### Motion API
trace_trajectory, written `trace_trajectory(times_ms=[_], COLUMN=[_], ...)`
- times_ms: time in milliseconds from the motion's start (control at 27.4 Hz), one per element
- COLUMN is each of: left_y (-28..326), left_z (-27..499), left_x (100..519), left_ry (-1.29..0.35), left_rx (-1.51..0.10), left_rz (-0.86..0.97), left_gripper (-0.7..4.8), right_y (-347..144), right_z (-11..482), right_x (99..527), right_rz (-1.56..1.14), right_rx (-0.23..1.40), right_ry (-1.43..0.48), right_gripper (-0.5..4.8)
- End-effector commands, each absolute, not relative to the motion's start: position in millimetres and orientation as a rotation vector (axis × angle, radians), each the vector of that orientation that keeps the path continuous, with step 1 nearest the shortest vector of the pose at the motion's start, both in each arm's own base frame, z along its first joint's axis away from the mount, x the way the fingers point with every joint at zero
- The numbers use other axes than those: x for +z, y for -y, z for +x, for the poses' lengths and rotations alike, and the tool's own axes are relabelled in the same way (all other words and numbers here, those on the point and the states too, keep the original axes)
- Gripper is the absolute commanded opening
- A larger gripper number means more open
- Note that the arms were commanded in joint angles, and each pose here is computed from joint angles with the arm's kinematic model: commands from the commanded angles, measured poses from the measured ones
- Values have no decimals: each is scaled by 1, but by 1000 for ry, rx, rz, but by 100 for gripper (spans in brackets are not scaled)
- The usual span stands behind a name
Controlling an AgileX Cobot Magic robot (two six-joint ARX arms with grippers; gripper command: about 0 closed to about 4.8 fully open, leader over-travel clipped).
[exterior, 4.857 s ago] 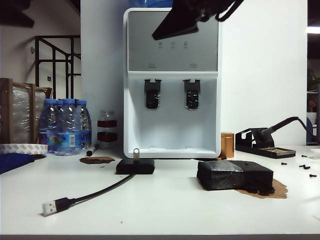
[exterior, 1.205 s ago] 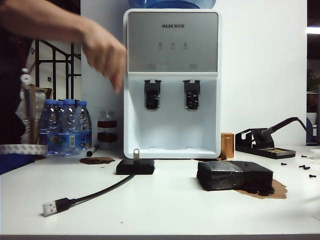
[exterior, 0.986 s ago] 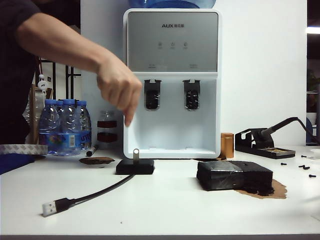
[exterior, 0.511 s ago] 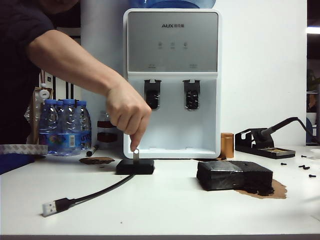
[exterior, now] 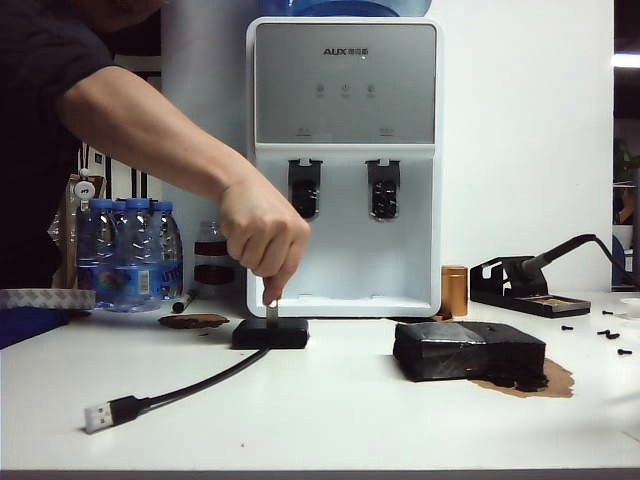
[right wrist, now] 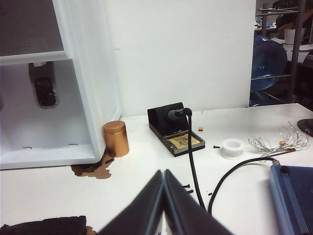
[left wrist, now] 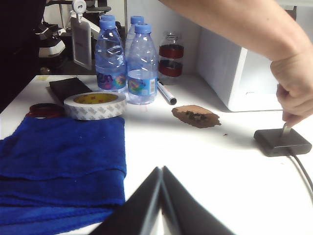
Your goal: Take the USB flash drive out of the black sponge and insert it into the slot on top of the black USB adpator box.
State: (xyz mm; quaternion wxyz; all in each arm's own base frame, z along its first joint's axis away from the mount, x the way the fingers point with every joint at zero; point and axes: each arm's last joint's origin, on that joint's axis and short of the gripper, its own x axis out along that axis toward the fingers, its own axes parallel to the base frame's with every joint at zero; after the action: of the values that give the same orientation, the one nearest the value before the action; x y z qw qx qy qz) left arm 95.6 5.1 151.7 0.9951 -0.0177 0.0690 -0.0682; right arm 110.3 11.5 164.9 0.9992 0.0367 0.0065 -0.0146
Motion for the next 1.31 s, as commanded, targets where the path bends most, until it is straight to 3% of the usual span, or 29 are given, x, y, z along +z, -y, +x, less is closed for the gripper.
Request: trace_trajectory(times_ms=[37,219,365,621,986,1096,1315], left_y=[-6,-1,0,4,-3,-9,-13], left_z=[93,77,60,39,53,73,97], left_x=[169,213,253,286,274,251,204], left_ry=[-87,-45,13,-181,-145,-90,31], left_rx=[-128,-245,-178,-210,-45,64,82], left_rz=[64,176,226,157,175,167,83], left_gripper=[-5,-5,-5,-5,-5,-5,-5], right_y=[-11,-11,-11,-11,-11,-11,-11], right_z=[110,110,110,110,110,110,110], right_x=[165,165,165,165,165,165,165], right_rz=[74,74,74,74,74,74,74], right_rx=[-32,-32,-30,-29,-29,-28,-29], right_ry=[-4,-4,-4,-4,-4,-4,-4], right_gripper=[-1,-1,-1,-1,-1,-1,-1])
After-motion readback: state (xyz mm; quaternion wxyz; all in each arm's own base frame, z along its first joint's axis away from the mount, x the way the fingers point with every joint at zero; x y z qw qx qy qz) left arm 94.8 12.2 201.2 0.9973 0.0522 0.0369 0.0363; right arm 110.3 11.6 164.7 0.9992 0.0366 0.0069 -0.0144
